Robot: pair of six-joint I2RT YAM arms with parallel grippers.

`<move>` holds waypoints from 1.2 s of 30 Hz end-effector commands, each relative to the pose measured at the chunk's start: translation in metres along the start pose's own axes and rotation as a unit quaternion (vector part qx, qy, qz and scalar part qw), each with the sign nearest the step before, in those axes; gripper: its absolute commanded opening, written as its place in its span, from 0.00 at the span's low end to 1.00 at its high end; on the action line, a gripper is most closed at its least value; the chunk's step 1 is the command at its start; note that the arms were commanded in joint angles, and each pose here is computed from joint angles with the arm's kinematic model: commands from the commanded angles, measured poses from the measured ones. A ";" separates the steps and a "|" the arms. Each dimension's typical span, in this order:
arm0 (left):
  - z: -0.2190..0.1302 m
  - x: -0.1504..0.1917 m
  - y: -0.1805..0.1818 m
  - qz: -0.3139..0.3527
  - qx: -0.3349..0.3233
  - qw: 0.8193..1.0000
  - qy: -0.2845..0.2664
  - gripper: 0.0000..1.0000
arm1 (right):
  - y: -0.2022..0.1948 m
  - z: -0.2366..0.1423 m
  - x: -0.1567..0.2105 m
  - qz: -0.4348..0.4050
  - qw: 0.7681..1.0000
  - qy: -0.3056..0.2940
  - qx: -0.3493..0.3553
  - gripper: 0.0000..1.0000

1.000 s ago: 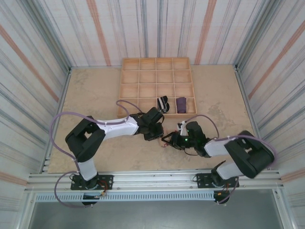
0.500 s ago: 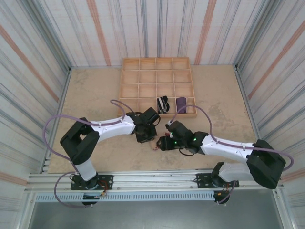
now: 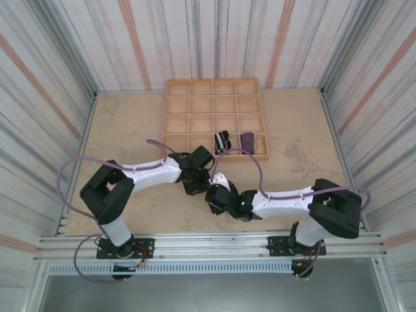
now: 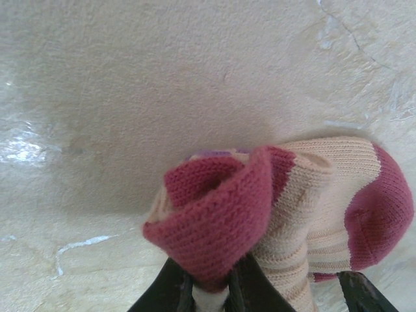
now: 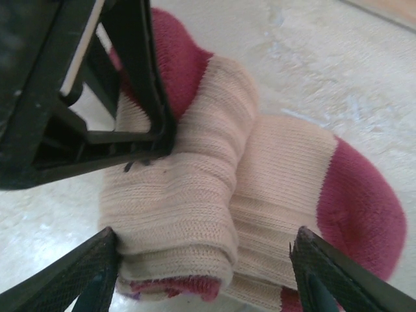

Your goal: Roll the socks

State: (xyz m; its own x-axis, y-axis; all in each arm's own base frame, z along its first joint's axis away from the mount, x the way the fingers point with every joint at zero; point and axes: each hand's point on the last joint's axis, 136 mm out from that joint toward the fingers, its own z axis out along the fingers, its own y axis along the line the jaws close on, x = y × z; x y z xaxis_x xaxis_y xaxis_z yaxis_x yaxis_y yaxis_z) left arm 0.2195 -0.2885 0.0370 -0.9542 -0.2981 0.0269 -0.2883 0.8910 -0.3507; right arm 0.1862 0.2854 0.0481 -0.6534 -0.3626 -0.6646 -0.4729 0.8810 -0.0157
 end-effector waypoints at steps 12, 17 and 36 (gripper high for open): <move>0.000 0.003 0.007 -0.037 0.043 0.998 -0.003 0.13 | 0.006 0.011 0.025 0.024 0.998 0.045 -0.040 0.00; -0.010 -0.003 0.000 -0.028 0.081 0.996 -0.034 0.57 | -0.005 0.008 0.042 0.139 0.980 0.088 -0.109 0.00; -0.012 0.002 -0.024 0.055 0.109 0.989 -0.088 0.63 | -0.046 0.014 0.104 0.423 0.869 0.212 -0.147 0.00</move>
State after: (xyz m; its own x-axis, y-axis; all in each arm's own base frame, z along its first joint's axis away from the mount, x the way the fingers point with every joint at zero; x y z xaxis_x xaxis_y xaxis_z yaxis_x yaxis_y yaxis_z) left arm 0.2178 -0.3006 0.0566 -0.9437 -0.2949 -0.1497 -0.1689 0.8189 -0.5486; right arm 0.1949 0.2552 0.0286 -0.9484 0.2061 -0.2408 -0.0346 0.6879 0.7250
